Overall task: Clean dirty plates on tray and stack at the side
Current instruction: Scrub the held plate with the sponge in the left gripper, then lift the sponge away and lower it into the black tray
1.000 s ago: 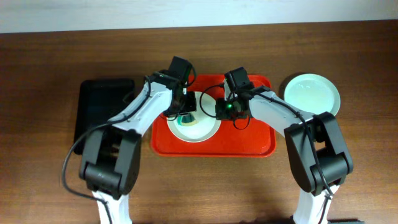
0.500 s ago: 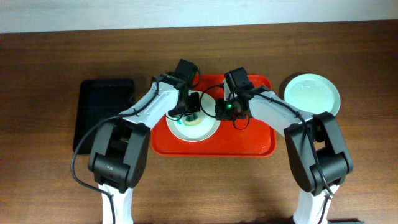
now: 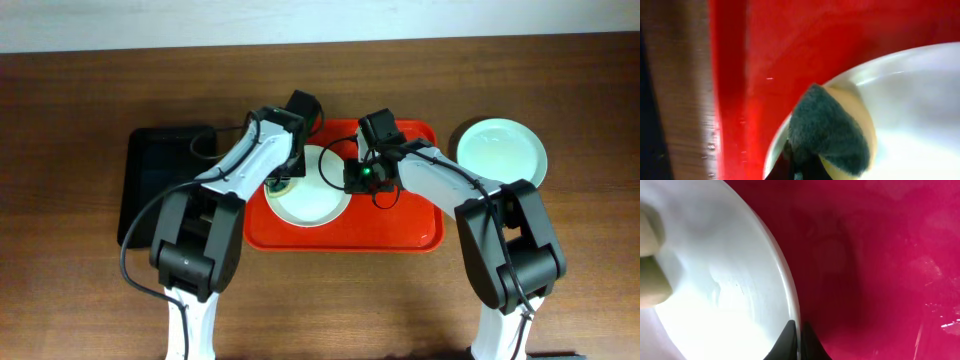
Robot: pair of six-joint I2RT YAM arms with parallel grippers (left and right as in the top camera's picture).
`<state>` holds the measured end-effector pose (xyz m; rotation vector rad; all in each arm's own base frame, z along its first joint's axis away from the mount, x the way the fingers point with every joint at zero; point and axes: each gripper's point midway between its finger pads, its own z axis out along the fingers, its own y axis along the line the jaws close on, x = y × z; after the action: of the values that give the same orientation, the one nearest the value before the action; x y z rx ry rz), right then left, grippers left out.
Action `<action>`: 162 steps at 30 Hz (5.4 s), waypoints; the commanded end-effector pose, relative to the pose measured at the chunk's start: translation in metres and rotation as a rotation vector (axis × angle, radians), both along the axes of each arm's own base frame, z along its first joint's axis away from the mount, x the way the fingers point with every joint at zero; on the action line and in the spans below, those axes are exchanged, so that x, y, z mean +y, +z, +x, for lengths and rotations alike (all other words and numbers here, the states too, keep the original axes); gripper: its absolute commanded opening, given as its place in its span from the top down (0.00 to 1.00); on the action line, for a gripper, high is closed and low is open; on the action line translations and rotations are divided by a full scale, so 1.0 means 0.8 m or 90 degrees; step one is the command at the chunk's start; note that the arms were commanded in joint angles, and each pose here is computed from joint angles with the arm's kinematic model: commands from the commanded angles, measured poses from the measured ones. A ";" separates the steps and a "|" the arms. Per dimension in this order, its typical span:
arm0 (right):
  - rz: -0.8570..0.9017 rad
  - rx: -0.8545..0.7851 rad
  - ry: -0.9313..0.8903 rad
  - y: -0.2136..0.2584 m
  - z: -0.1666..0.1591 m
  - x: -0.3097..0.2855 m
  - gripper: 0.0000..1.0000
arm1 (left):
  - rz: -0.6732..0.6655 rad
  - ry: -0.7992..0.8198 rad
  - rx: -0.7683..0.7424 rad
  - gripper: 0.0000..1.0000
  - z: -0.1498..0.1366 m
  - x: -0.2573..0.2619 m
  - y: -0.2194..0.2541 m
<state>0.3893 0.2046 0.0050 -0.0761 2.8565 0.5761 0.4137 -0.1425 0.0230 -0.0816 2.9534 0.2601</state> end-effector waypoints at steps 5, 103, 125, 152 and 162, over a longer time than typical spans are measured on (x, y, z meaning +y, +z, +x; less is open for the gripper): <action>-0.058 0.040 -0.012 -0.037 -0.018 -0.021 0.96 | -0.300 -0.073 0.075 1.00 -0.012 -0.098 0.006; -0.054 0.029 -0.013 -0.035 -0.013 -0.019 0.96 | 0.068 -0.038 0.075 1.00 -0.049 0.039 -0.022; -0.054 0.029 -0.013 -0.035 -0.013 -0.019 0.96 | 0.093 0.191 -0.190 1.00 -0.006 0.140 0.145; -0.054 0.029 -0.013 -0.035 -0.013 -0.019 0.96 | -0.131 0.399 -0.034 0.77 0.003 0.279 0.012; -0.040 -0.008 0.012 -0.015 0.000 -0.011 0.96 | -0.244 0.381 -0.070 0.51 0.032 0.255 0.049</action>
<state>0.3874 0.2143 0.0044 -0.1042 2.8506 0.6129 0.4183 0.0783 0.0364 -1.0357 2.7959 -0.0271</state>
